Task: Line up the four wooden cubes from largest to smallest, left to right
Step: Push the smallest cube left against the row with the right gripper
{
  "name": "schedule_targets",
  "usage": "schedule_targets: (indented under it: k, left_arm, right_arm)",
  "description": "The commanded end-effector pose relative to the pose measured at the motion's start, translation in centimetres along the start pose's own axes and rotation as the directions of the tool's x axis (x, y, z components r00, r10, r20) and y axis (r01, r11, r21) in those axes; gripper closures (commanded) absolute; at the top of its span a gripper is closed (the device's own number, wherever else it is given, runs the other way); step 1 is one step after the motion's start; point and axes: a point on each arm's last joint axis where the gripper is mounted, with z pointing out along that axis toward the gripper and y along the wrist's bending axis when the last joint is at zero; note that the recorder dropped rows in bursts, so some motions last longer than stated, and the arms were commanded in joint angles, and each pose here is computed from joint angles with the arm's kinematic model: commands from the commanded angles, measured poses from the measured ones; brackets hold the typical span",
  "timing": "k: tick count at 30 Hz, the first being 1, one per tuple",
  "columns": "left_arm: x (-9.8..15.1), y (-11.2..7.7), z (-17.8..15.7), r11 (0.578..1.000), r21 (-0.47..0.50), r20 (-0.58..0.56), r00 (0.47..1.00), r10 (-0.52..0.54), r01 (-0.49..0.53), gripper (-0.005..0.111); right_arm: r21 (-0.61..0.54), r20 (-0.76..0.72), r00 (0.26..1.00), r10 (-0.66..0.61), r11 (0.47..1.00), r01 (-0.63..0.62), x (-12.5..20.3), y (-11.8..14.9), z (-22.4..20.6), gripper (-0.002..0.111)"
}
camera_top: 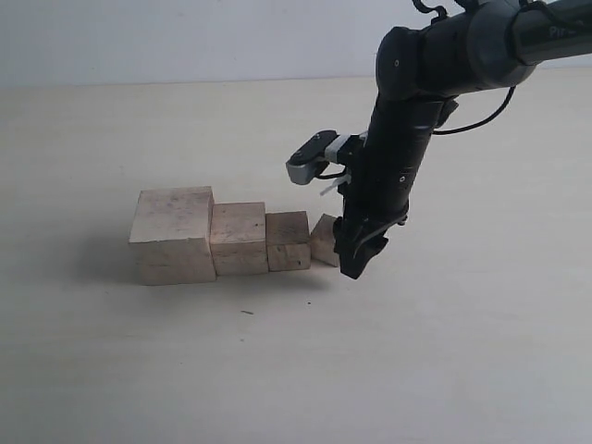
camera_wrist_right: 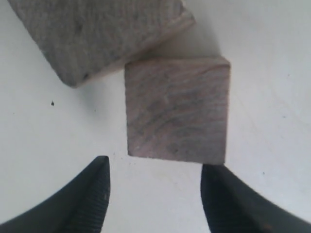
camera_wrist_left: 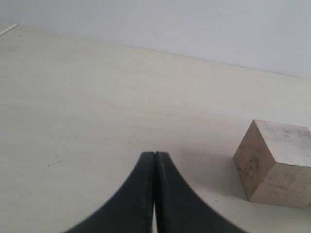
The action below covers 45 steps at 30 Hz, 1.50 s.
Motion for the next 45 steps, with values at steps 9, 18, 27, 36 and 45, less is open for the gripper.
schedule_targets:
  k: [9, 18, 27, 36, 45]
  left_arm:
    - [0.0, 0.0, 0.0, 1.000, 0.008, 0.009, 1.000, -0.007, 0.007, 0.107]
    - [0.0, 0.0, 0.0, 1.000, 0.008, 0.009, 1.000, -0.007, 0.007, 0.107]
    - [0.0, 0.0, 0.0, 1.000, 0.008, 0.009, 1.000, -0.007, 0.007, 0.107]
    - [0.0, 0.0, 0.0, 1.000, 0.008, 0.009, 1.000, -0.007, 0.007, 0.107]
    - [0.0, 0.0, 0.0, 1.000, 0.008, 0.009, 1.000, -0.007, 0.007, 0.107]
  right_arm:
    - [0.041, 0.014, 1.000, -0.019, 0.999, 0.018, -0.1, -0.3, 0.0, 0.055]
    - [0.029, 0.024, 0.999, -0.035, 0.999, 0.035, -0.2, -0.2, 0.0, 0.055]
    - [-0.041, -0.013, 0.999, -0.038, 0.998, 0.038, 0.2, 0.5, 0.0, 0.055]
    - [-0.045, 0.105, 0.983, -0.149, 0.987, 0.154, -0.9, 0.6, -0.1, 0.055]
    - [-0.002, 0.086, 0.965, -0.249, 0.968, 0.250, -0.7, 0.3, -0.1, 0.055]
